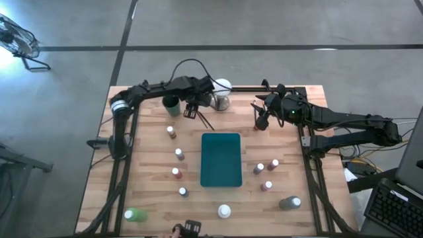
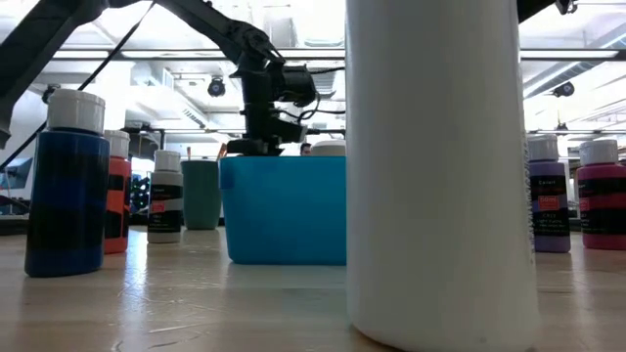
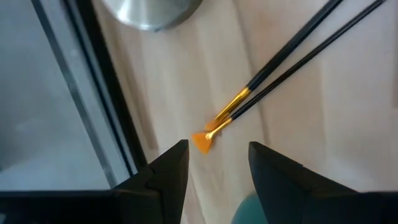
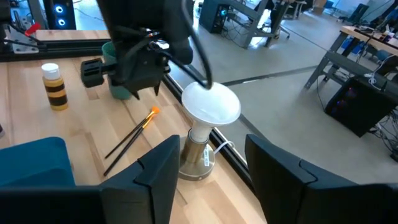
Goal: Pick & Place Paint Supplies
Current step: Put the yellow paint brush into the green cup
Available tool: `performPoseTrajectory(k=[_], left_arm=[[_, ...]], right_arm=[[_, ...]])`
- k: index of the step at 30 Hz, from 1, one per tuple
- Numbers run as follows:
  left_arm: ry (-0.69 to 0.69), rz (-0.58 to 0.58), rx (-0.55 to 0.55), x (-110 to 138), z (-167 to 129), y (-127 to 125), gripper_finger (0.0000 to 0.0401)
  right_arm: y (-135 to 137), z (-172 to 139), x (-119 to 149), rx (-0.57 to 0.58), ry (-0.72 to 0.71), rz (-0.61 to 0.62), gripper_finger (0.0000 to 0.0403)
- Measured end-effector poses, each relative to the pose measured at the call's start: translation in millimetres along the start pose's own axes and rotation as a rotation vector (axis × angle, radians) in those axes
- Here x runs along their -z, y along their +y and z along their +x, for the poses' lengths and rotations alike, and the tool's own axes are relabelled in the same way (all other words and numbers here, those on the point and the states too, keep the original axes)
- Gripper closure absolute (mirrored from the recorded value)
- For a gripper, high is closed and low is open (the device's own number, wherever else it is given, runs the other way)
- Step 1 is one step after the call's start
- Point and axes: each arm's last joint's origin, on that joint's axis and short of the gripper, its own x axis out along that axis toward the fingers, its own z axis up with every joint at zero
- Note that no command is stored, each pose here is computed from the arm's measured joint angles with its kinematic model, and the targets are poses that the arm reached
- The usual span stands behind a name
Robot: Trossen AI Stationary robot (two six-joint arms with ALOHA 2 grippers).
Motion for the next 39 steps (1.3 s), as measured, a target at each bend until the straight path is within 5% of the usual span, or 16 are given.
performPoseTrajectory(k=[21, 39], left_arm=[[0.0, -0.018, 0.05, 12.8, 31.5, 21.4, 0.0234], [-0.075, -0.201, 0.118, 30.2, 25.9, 52.4, 0.0268]], right_arm=[[0.0, 0.1, -0.7, 0.001, -0.007, -0.006, 0.0264], [0.0, 0.1, -0.8, 0.001, -0.008, 0.0, 0.0217]])
